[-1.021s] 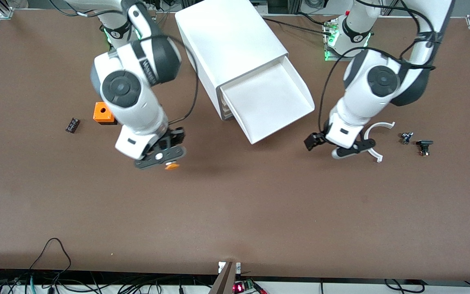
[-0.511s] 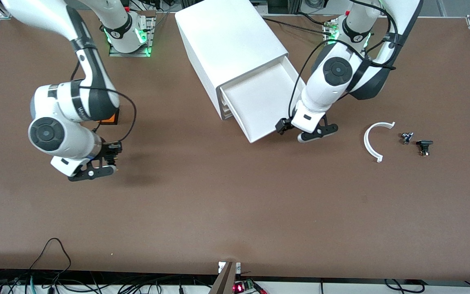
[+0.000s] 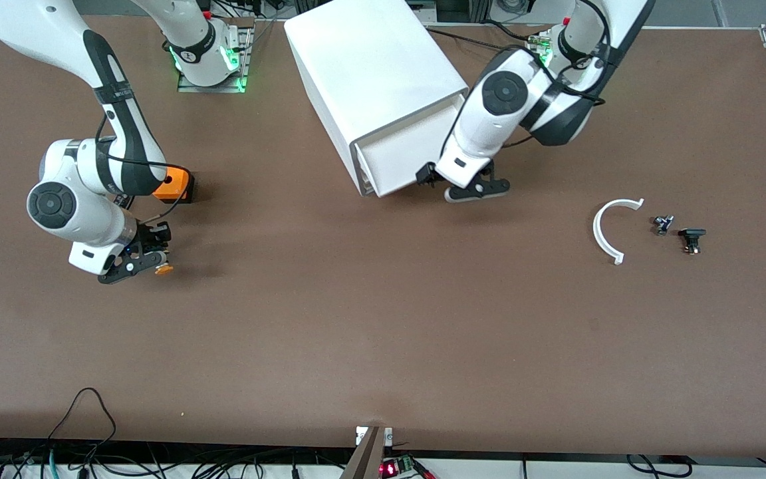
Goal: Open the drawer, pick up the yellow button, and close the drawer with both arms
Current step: 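Push the drawer shut with the left gripper while the right gripper lowers the button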
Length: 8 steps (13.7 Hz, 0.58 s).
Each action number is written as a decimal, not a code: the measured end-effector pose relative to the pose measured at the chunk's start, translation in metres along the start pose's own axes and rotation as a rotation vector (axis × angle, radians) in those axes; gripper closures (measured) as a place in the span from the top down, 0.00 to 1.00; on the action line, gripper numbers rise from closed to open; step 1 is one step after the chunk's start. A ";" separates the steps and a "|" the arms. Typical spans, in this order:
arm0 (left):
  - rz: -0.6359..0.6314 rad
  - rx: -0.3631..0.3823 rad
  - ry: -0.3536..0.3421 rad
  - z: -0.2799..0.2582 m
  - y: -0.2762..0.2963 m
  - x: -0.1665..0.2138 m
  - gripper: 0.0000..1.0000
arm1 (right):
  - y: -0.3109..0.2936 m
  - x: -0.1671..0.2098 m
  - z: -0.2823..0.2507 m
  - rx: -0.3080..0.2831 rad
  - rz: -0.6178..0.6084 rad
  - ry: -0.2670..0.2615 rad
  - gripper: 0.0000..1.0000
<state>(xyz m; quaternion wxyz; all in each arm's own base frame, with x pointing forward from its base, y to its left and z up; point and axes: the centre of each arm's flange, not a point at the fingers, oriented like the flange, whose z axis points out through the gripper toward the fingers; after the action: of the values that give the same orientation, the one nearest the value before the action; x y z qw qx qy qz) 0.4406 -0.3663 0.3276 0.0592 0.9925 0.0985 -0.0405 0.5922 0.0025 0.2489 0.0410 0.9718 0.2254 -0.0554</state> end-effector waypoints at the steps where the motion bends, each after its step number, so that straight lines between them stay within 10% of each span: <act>1: 0.014 -0.001 -0.008 0.001 0.005 -0.011 1.00 | 0.002 -0.008 0.008 0.001 0.002 0.006 0.41; 8: 0.036 -0.016 -0.048 0.005 0.020 -0.039 1.00 | 0.013 -0.055 0.059 0.001 0.059 0.058 0.41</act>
<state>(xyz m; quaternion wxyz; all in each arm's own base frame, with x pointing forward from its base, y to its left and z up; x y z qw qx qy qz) 0.4064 -0.3939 0.3288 0.0702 0.9924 0.0793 -0.0626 0.5439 -0.0394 0.1986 0.0357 0.9793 0.1975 -0.0260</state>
